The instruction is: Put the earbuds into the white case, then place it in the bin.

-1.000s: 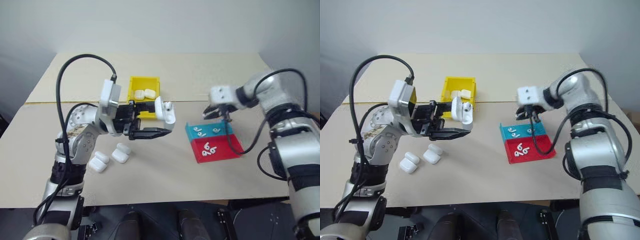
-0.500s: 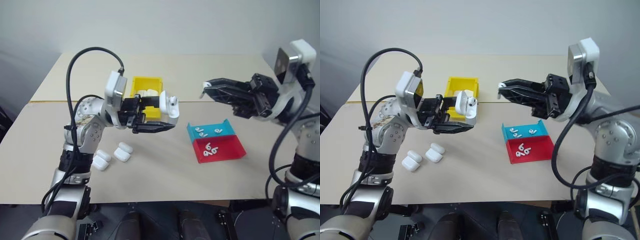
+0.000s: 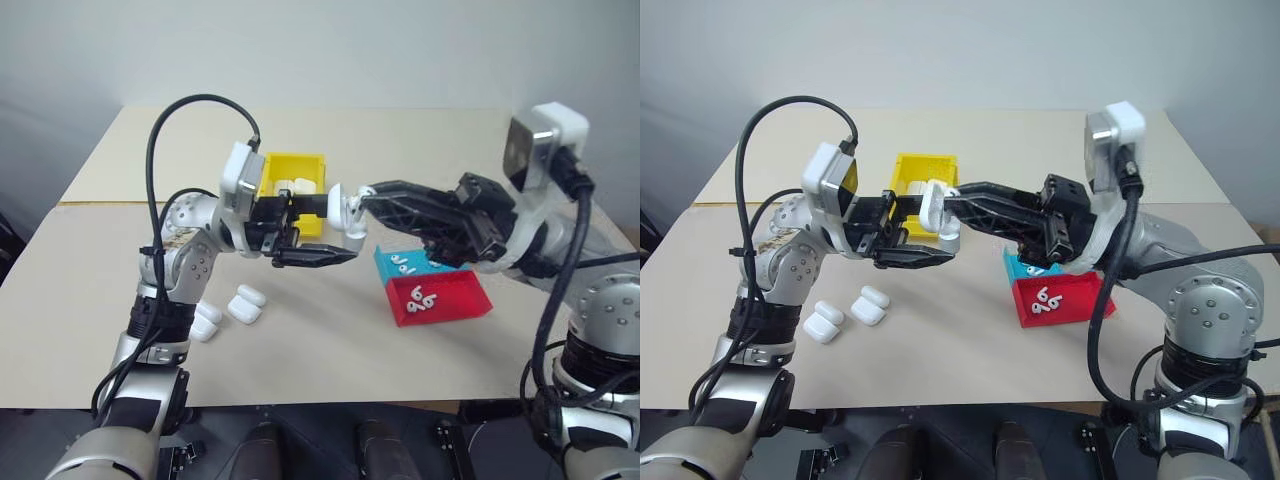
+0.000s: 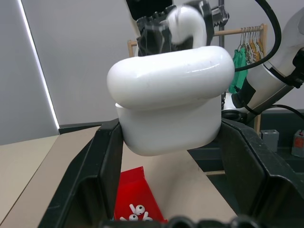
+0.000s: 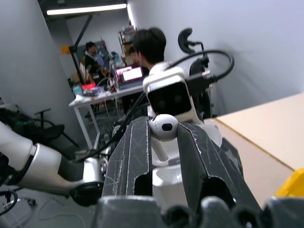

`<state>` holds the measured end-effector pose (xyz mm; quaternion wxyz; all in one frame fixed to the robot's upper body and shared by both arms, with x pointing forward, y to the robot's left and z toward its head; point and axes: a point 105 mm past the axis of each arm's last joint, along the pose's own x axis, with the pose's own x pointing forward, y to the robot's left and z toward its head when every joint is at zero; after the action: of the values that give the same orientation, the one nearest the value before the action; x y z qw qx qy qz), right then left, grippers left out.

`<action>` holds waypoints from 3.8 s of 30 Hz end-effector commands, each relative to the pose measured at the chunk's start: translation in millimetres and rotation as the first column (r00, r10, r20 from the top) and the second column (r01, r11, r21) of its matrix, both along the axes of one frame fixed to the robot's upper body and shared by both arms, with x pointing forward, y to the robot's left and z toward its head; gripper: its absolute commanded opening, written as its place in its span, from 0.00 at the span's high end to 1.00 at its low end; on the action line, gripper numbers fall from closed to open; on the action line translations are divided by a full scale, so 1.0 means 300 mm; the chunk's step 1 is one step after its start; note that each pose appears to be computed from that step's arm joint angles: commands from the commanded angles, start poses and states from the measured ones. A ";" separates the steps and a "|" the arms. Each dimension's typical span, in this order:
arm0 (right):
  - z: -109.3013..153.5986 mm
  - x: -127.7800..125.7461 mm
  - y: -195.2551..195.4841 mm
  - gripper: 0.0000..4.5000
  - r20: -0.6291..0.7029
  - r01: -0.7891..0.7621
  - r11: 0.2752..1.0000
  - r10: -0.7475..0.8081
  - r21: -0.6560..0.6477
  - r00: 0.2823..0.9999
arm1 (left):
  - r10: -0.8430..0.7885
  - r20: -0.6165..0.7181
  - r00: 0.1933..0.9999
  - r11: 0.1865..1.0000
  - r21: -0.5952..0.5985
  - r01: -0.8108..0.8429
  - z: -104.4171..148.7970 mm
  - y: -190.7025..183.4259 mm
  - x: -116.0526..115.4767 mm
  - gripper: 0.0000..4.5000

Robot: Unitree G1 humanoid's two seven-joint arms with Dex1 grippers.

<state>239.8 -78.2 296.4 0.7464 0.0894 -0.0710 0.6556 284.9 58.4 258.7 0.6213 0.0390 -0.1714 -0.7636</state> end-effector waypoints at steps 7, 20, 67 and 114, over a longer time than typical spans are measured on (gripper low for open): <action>-0.020 -0.001 0.013 0.86 0.021 -0.007 0.995 0.009 -0.096 1.000 | 0.003 0.063 0.998 1.000 -0.011 -0.002 0.039 0.002 -0.010 0.39; -0.042 0.012 0.003 0.44 0.046 0.034 0.982 -0.026 -0.186 0.999 | 0.003 0.063 0.998 1.000 -0.016 -0.002 0.031 -0.002 -0.021 0.39; 0.078 0.168 -0.119 0.99 0.454 0.330 0.726 -0.027 -0.603 0.891 | 0.249 0.081 0.965 0.967 -0.078 -0.243 0.003 -0.100 0.081 0.39; -0.162 0.125 -0.295 1.00 0.285 0.609 0.748 -0.543 -0.264 0.790 | 0.836 -0.018 0.548 0.548 0.012 -0.836 0.035 0.264 0.229 0.00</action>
<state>285.3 -168.2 230.6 0.9149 -0.1241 0.0011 0.3841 380.4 148.1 244.0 0.9386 0.1040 -0.0786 -0.3195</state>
